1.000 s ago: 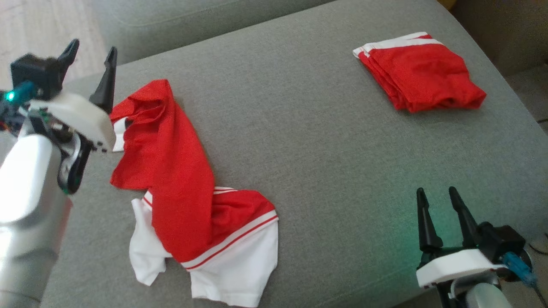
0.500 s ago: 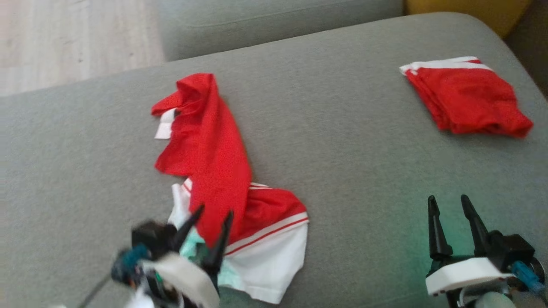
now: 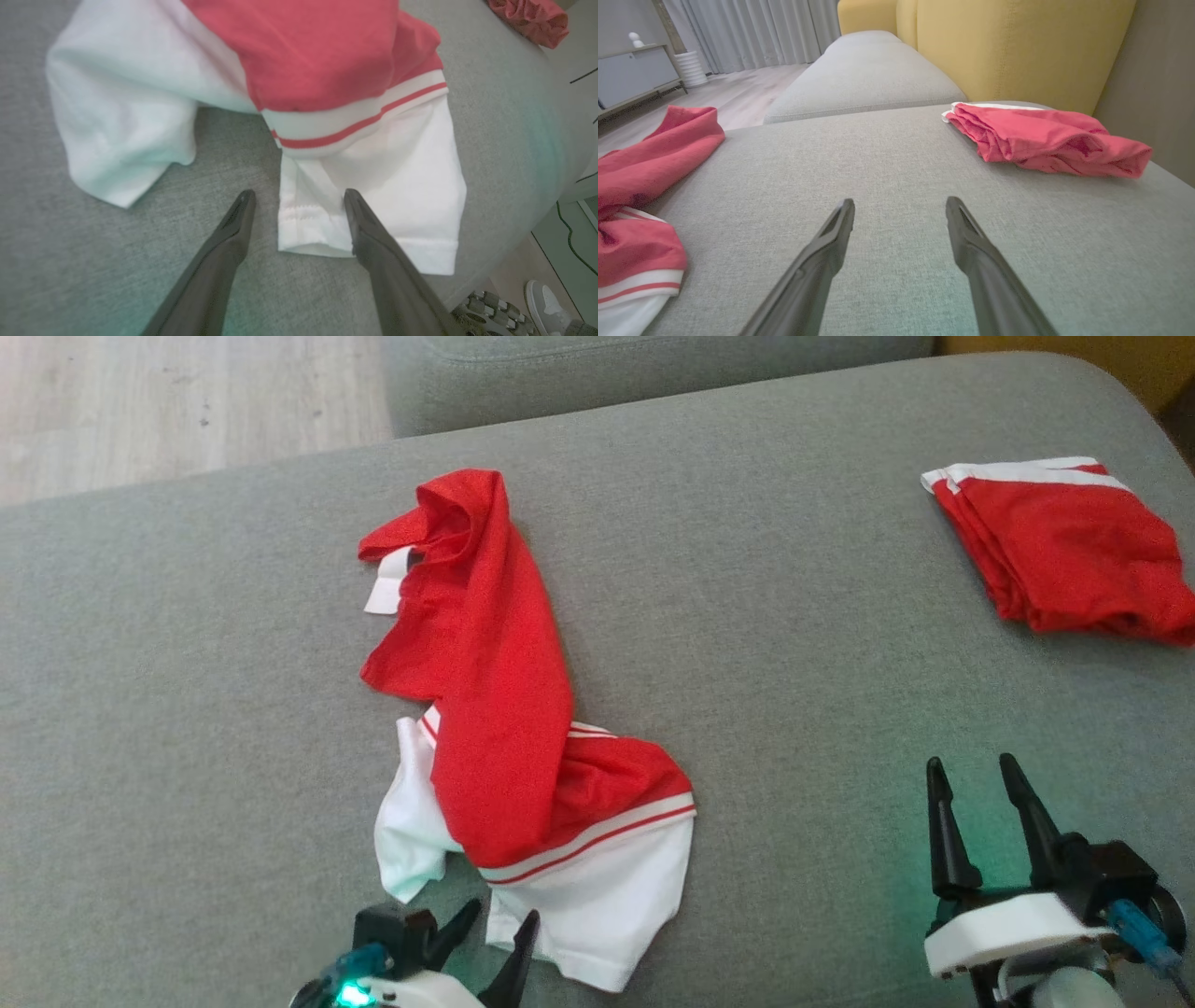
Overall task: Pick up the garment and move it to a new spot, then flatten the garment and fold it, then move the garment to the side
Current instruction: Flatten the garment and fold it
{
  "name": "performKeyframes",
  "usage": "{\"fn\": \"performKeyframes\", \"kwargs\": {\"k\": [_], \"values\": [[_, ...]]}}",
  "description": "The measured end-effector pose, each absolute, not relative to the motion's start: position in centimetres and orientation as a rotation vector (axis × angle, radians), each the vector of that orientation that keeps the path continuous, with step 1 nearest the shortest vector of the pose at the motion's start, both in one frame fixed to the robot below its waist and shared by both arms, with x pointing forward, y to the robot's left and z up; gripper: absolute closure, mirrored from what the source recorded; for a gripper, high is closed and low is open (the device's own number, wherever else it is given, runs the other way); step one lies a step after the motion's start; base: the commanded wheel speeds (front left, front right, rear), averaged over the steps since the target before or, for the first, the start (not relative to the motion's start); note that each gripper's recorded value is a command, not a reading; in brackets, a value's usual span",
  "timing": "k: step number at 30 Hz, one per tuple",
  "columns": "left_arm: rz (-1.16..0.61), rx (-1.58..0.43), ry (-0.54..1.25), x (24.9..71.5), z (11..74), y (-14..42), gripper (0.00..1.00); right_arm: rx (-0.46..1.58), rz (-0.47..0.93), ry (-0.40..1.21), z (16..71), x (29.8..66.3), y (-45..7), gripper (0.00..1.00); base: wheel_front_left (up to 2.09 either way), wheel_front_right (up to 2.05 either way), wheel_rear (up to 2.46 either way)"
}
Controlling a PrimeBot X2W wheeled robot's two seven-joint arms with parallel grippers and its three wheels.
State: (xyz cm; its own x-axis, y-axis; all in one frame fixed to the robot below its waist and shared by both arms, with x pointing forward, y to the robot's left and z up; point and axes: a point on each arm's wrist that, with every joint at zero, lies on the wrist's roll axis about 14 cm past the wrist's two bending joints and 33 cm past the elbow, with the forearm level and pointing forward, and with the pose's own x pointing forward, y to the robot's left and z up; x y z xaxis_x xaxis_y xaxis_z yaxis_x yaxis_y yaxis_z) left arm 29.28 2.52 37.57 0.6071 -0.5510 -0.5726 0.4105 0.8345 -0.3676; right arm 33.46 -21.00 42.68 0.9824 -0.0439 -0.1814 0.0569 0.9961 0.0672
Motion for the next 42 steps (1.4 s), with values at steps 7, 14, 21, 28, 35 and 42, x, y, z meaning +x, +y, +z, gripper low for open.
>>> {"fn": "performKeyframes", "kwargs": {"k": [7,14,21,28,35,42], "values": [[-0.593,-0.220,0.766,29.3,36.4,1.5,0.00,0.066,-0.085,0.200,42.2,32.9,-22.0,0.00,0.00,0.00,0.00],[-0.710,-0.349,0.762,28.8,37.9,-1.8,1.00,0.066,-0.089,0.203,42.1,32.8,-22.1,0.00,0.00,0.00,0.00],[-0.923,-0.697,0.490,29.6,50.4,-6.1,1.00,0.074,-0.074,0.186,42.5,33.1,-21.7,0.00,0.00,0.00,0.00],[-1.055,-0.867,0.150,28.8,62.4,-4.6,1.00,0.092,-0.056,0.147,43.6,32.9,-21.1,0.00,0.00,0.00,0.00],[-1.045,-0.949,-0.119,27.7,69.8,-1.3,1.00,0.097,-0.041,0.126,44.2,32.3,-20.6,0.00,0.00,0.00,0.00],[-1.095,-0.921,-0.053,28.3,69.5,-3.7,1.00,0.101,-0.025,0.129,44.1,32.3,-20.0,0.00,0.00,0.00,0.00]]}}
